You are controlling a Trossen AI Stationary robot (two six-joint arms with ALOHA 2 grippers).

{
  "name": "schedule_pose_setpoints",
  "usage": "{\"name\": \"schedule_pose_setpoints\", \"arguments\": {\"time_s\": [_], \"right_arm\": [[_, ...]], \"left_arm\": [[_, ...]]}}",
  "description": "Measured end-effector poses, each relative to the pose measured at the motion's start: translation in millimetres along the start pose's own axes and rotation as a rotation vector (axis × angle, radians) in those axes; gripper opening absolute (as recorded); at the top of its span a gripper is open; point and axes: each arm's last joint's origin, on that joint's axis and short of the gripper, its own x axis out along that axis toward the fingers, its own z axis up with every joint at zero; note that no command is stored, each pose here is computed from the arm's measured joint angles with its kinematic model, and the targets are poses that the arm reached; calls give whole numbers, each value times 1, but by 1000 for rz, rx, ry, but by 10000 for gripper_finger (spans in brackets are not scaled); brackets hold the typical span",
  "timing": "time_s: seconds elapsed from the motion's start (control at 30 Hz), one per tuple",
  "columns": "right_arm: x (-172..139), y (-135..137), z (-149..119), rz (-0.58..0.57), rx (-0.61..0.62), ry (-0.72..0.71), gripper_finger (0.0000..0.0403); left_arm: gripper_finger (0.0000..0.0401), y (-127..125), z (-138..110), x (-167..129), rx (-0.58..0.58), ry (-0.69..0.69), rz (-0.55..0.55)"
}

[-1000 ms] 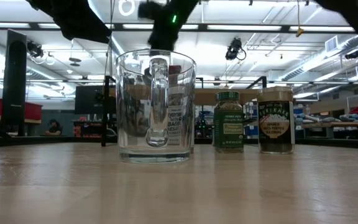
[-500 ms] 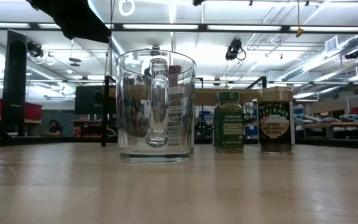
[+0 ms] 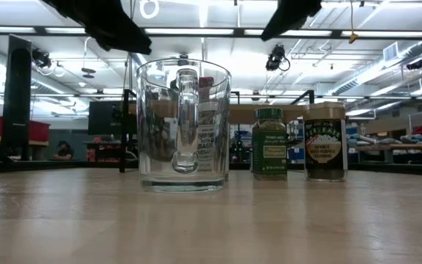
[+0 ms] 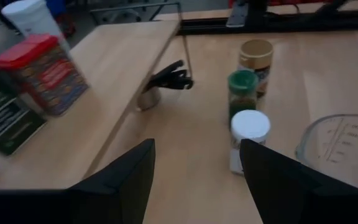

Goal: Shelf spices
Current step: Put the white seasoning bottle on the shelf

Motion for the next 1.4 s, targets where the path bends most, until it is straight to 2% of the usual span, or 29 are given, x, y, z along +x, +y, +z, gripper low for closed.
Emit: {"name": "schedule_pose_setpoints", "arguments": {"time_s": [0.2, 0.37, 0.47, 0.6, 0.77, 0.9, 1.03, 1.3, 1.4], "right_arm": [[27, 11, -11, 87, 11, 41, 13], [61, 25, -13, 156, -8, 69, 51], [79, 32, -14, 184, -14, 69, 93], [95, 35, -17, 181, -14, 86, 173], [100, 33, -14, 173, 8, 50, 281], [101, 30, -10, 176, 24, 13, 333], [104, 26, -10, 216, 55, 24, 339], [115, 25, -18, 212, 54, 79, 321], [118, 22, -16, 217, 64, 60, 322]], "left_arm": [[241, -11, 5, 17, 23, -20, -36], [241, -13, 13, 20, 17, -29, -36], [241, -13, 16, 19, 12, -34, -36], [241, -13, 16, 19, 12, -32, -35], [241, -13, 14, 19, 23, -11, -30], [241, -12, 13, 19, 30, 1, -24], [241, -12, 12, 19, 36, 11, -21], [241, -12, 12, 19, 37, 11, -21], [241, -12, 11, 19, 37, 12, -21]]}}
